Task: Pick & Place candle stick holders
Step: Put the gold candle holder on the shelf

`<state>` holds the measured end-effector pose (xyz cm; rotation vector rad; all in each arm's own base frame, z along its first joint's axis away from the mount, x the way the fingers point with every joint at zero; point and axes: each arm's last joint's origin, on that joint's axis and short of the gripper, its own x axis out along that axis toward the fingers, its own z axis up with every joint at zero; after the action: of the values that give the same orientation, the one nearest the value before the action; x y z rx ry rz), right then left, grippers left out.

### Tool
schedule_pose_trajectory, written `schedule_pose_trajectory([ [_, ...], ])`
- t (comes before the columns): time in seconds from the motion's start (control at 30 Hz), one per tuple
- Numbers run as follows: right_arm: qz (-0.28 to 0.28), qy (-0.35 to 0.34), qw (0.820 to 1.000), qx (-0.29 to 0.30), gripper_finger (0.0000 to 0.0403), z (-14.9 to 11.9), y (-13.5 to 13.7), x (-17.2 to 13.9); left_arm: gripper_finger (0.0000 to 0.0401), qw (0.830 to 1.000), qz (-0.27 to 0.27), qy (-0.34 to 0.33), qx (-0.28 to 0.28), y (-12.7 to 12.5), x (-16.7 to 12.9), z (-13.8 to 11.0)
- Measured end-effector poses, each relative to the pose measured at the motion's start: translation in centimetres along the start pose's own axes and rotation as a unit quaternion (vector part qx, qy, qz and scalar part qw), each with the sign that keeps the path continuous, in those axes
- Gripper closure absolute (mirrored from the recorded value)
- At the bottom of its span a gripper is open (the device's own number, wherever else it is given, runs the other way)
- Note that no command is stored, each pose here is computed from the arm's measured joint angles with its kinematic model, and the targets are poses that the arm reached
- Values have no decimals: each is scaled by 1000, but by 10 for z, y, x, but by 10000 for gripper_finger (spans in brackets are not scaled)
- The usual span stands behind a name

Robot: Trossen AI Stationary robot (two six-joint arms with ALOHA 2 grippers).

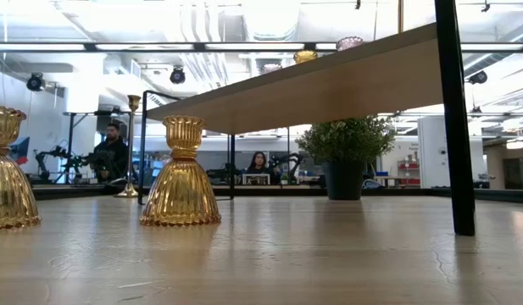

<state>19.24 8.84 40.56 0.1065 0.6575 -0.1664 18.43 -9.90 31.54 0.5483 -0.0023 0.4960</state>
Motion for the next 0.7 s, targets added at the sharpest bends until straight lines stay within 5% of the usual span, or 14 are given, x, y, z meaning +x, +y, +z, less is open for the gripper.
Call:
schedule_pose_trajectory([
  [0.7,5,9,1000,13,392,0,-3,2,238,1000,1,-1,2,1,0,0],
])
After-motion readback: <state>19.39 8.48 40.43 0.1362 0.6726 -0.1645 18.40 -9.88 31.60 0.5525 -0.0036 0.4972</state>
